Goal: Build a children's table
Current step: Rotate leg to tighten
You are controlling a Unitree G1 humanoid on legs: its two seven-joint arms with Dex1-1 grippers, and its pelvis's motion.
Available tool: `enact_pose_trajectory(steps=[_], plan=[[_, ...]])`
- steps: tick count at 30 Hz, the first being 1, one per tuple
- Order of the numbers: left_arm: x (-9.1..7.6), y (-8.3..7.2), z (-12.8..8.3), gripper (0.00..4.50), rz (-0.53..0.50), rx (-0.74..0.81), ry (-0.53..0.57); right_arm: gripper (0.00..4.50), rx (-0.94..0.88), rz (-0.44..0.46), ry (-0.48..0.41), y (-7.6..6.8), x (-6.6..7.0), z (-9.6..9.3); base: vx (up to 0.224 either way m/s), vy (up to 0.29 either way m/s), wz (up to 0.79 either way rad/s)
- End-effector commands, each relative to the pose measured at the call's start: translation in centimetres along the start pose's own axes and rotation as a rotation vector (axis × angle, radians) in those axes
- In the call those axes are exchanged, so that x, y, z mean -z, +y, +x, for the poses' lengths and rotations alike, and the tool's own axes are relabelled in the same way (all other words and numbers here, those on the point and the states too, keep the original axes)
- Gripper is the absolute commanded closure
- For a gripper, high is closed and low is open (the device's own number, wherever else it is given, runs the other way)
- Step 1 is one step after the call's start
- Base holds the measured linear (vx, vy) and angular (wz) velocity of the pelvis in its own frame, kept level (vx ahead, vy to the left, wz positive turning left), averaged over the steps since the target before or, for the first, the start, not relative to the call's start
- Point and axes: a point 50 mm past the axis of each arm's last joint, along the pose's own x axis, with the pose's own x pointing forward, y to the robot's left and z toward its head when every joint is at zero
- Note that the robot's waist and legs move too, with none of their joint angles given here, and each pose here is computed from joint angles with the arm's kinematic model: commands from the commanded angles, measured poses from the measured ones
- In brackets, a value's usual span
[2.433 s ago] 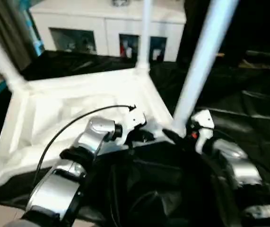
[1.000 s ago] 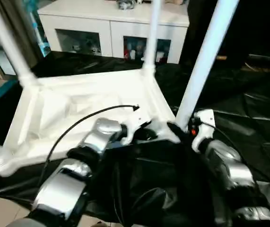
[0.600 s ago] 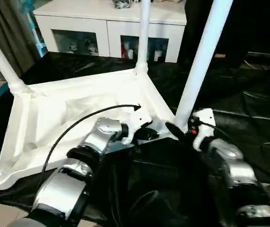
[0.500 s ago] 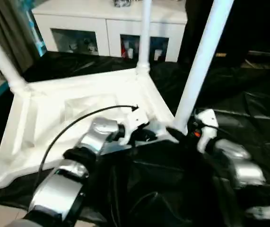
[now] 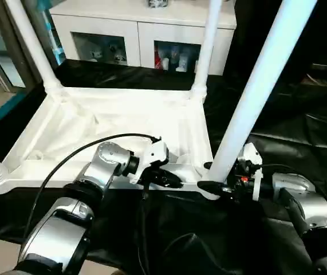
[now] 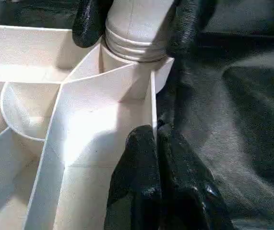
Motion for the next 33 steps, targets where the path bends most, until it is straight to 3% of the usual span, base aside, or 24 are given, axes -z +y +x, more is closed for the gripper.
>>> enact_pose_trajectory(steps=[1,4,11,13,15,19,20,23,24,29,30,33], plan=[[-0.5,0.0,0.2,4.50,0.011,0.014,-0.032,1.49,-0.060,0.006,0.003,0.5,-0.1,0.2,0.000,0.000,0.00],[-0.5,-0.1,0.2,4.50,0.010,0.017,-0.034,1.73,-0.079,0.015,0.004,0.7,0.0,0.3,0.000,0.000,0.00],[-0.6,0.1,0.7,4.50,0.004,-0.032,-0.042,1.83,-0.081,0.038,0.000,1.5,0.5,1.1,0.000,0.000,0.00],[-0.7,0.9,1.1,4.50,-0.008,-0.138,-0.022,1.84,-0.027,0.051,-0.009,1.5,1.1,1.7,0.000,0.000,0.00],[-1.8,2.4,2.1,4.50,-0.032,-0.335,-0.045,1.84,0.237,0.092,-0.036,0.1,2.2,3.1,0.000,0.000,0.00],[-2.5,3.0,3.1,4.50,-0.056,-0.421,-0.060,1.86,0.414,0.142,-0.050,-0.7,2.8,4.1,0.000,0.000,0.00],[-3.2,3.2,4.1,4.50,-0.077,-0.481,-0.073,1.87,0.570,0.214,-0.073,-1.4,3.1,4.9,0.000,0.000,0.00],[-3.5,3.3,4.6,4.50,-0.082,-0.491,-0.077,1.87,0.641,0.248,-0.085,-1.7,3.1,5.3,0.000,0.000,0.00],[-3.9,3.2,5.3,4.50,-0.074,-0.487,-0.083,1.87,0.691,0.264,-0.094,-1.7,2.9,6.3,0.000,0.000,0.00],[-4.1,2.9,5.8,4.50,-0.052,-0.449,-0.088,1.87,0.618,0.215,-0.133,-1.0,1.9,7.7,0.000,0.000,0.00],[-4.1,2.8,5.9,4.50,-0.046,-0.438,-0.088,1.31,0.602,0.205,-0.142,-0.9,1.8,8.0,0.000,0.000,0.00],[-3.5,2.3,5.5,4.50,-0.017,-0.350,-0.078,1.12,0.495,0.174,-0.173,-0.7,1.1,7.4,0.000,0.000,0.00]])
